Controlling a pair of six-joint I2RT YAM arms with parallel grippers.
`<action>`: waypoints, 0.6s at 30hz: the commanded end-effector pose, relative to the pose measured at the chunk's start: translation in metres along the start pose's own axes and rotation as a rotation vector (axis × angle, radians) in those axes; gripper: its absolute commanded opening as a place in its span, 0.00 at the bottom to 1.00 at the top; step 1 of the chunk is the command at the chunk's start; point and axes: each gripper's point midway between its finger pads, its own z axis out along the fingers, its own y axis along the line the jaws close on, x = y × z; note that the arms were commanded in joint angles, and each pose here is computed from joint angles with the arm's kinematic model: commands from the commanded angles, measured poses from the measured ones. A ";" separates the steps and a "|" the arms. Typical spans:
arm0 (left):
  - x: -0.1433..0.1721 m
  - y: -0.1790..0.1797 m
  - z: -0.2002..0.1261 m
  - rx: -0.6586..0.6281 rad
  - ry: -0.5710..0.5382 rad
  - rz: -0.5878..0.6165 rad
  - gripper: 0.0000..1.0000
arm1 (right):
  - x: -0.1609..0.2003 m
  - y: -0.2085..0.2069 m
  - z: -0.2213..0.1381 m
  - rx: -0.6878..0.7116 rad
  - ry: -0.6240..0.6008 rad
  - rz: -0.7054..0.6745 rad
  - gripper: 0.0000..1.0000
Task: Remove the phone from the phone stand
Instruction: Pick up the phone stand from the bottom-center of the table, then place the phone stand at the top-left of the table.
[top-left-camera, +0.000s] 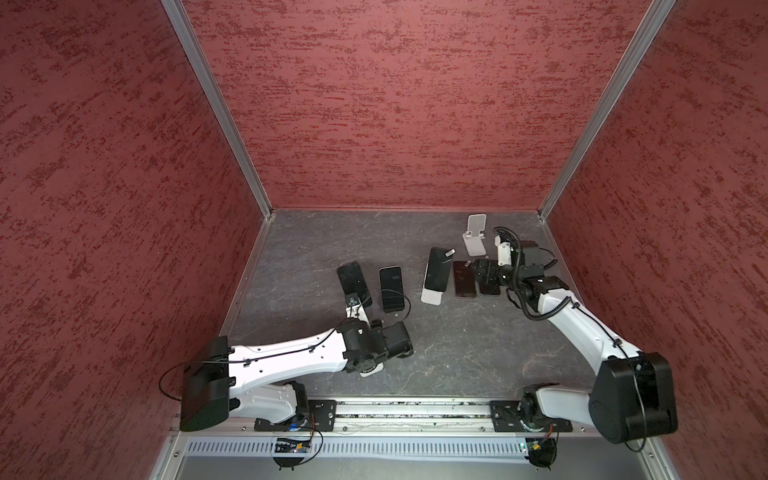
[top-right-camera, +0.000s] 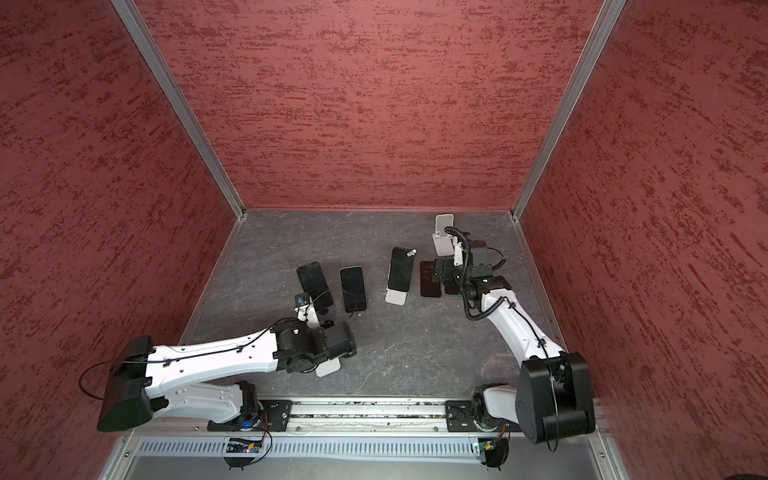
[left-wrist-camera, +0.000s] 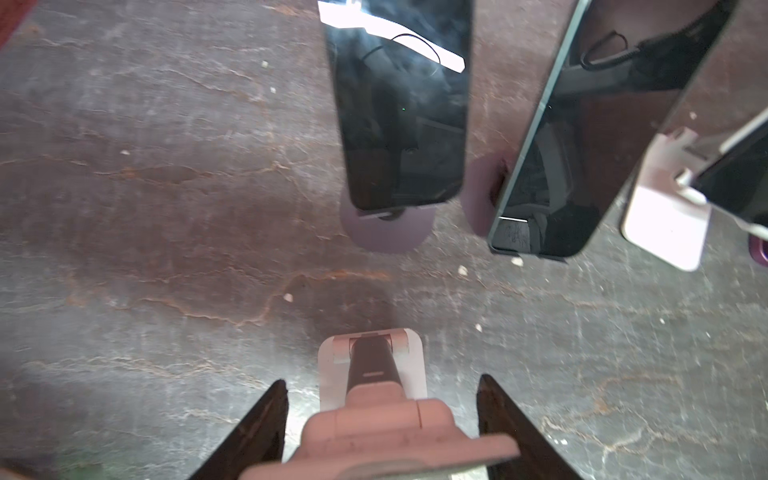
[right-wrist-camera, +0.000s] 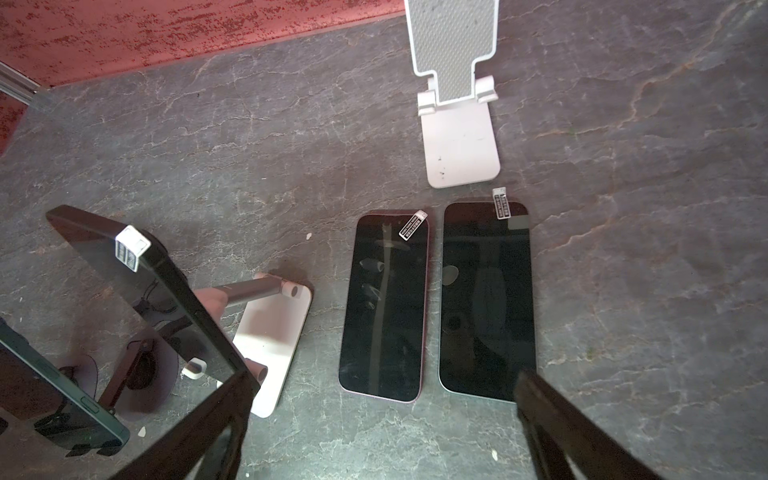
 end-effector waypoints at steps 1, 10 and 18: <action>-0.014 0.023 0.000 -0.038 -0.040 -0.037 0.56 | -0.005 0.007 -0.003 -0.030 -0.025 -0.003 0.99; -0.039 0.068 0.010 -0.088 -0.045 -0.124 0.56 | -0.005 0.007 -0.004 -0.027 -0.024 -0.002 0.99; -0.066 0.096 0.025 -0.104 -0.058 -0.193 0.56 | -0.006 0.007 -0.003 -0.029 -0.023 -0.003 0.99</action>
